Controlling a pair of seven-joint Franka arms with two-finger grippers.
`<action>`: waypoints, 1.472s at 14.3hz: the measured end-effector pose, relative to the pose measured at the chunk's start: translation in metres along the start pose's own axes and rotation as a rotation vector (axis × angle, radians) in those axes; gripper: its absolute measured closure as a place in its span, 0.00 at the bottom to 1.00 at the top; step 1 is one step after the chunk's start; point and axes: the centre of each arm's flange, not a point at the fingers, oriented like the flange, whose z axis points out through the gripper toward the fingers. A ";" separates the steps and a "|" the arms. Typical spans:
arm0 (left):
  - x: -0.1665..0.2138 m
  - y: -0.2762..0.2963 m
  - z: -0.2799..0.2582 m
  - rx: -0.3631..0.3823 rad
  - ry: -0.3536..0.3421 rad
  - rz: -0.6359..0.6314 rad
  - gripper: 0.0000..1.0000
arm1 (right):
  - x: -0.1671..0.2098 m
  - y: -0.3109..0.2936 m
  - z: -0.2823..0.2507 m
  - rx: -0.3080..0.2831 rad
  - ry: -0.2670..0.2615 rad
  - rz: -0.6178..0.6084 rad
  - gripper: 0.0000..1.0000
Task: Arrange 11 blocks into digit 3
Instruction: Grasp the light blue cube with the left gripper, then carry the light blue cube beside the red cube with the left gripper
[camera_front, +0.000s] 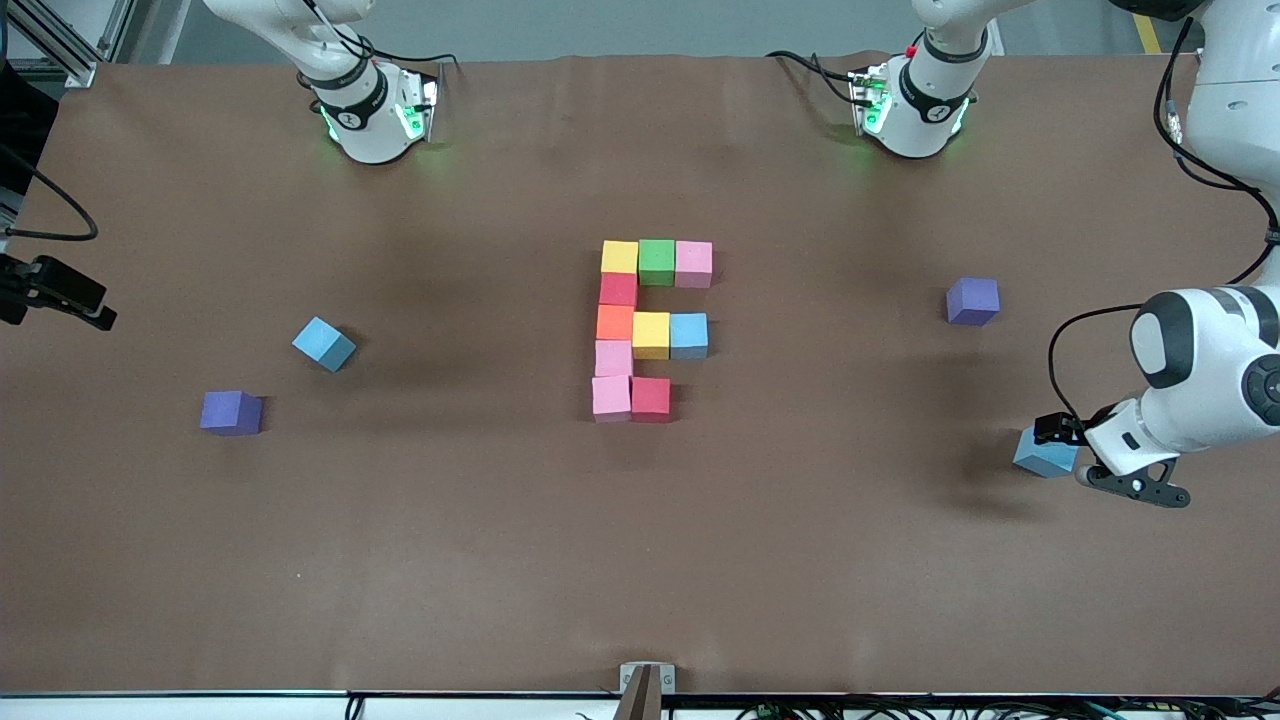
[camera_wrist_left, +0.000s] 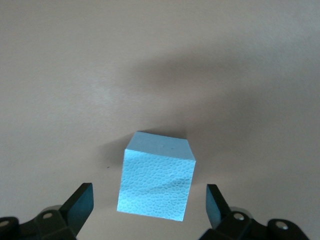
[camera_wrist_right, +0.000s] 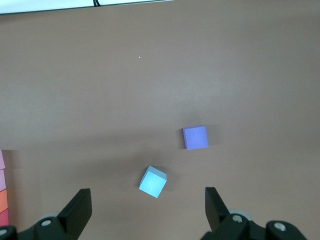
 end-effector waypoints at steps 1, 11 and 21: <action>0.001 0.001 0.003 -0.003 0.000 0.022 0.00 | 0.000 0.000 0.000 0.000 -0.001 -0.001 0.00; 0.009 0.006 0.032 -0.012 0.036 0.068 0.29 | 0.000 -0.013 0.000 0.002 0.004 -0.023 0.00; 0.061 0.082 -0.015 -0.129 0.126 -0.412 0.48 | 0.001 -0.006 -0.001 0.000 0.008 -0.011 0.00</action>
